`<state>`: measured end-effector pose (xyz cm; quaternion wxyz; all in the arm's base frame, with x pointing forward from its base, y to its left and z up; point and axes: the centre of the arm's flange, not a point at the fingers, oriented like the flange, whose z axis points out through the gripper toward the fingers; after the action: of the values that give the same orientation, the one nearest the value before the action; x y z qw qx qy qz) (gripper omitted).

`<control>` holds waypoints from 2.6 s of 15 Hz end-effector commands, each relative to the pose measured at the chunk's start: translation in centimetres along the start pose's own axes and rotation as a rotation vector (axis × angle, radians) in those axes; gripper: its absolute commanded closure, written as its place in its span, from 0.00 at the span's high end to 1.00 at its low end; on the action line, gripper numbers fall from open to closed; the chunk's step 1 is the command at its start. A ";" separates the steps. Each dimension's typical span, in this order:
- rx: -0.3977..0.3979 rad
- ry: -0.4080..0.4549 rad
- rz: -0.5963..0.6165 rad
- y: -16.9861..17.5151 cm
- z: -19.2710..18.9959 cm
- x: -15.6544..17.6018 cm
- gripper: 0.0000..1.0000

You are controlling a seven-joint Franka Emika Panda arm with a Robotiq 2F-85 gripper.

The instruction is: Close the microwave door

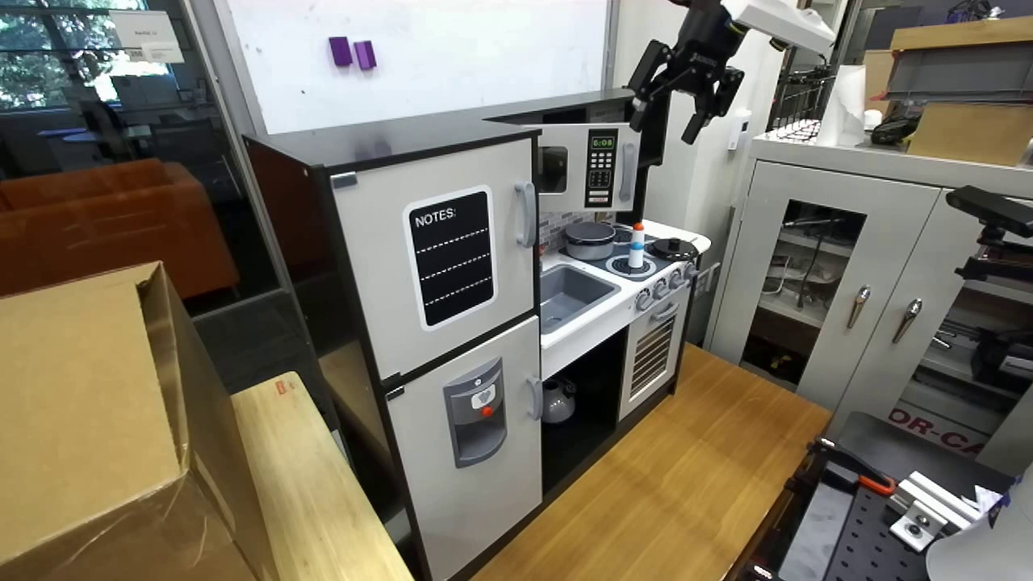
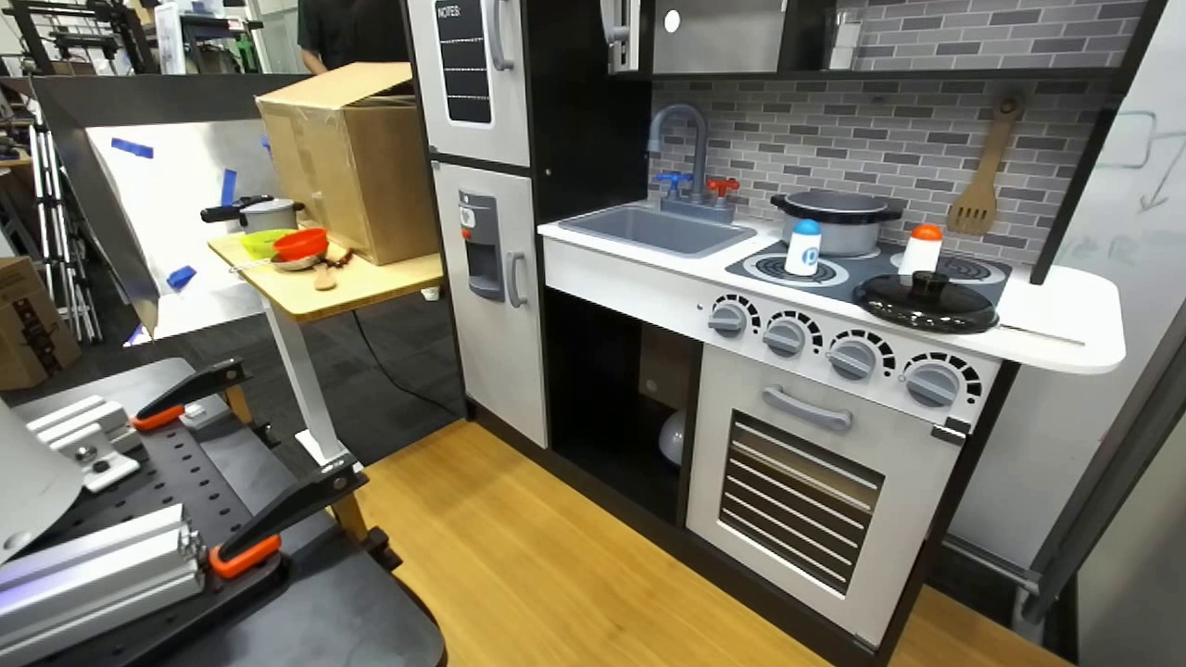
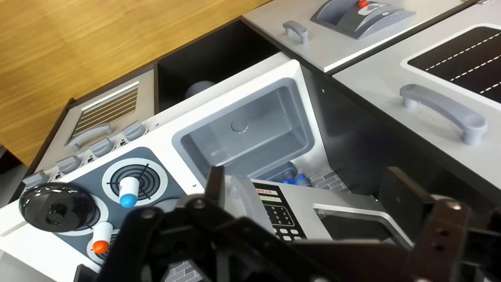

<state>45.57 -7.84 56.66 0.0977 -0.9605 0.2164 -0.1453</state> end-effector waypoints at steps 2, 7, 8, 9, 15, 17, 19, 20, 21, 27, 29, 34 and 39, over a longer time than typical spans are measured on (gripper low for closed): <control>-0.016 0.088 0.039 0.4 1.4 -0.5 1.00; -0.017 0.146 0.060 0.3 2.2 -0.5 1.00; -0.015 0.146 0.062 0.3 2.3 -0.5 1.00; -0.016 0.146 0.061 0.3 2.4 -0.6 1.00; -0.044 0.190 0.109 0.5 2.5 -0.5 1.00; -0.085 0.225 0.116 0.8 2.3 -0.4 1.00; -0.111 0.240 0.125 0.9 2.2 -0.3 1.00; -0.124 0.246 0.125 1.0 2.2 -0.3 1.00; -0.136 0.253 0.127 1.0 2.2 -0.3 1.00; -0.132 0.234 0.123 0.7 2.3 0.0 1.00; -0.133 0.232 0.122 0.7 2.4 -0.1 1.00; -0.133 0.231 0.122 0.7 2.4 -0.1 1.00; -0.158 0.271 0.096 0.3 3.0 0.2 1.00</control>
<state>46.09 -8.00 54.18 0.0148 -0.9273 0.2908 -0.2351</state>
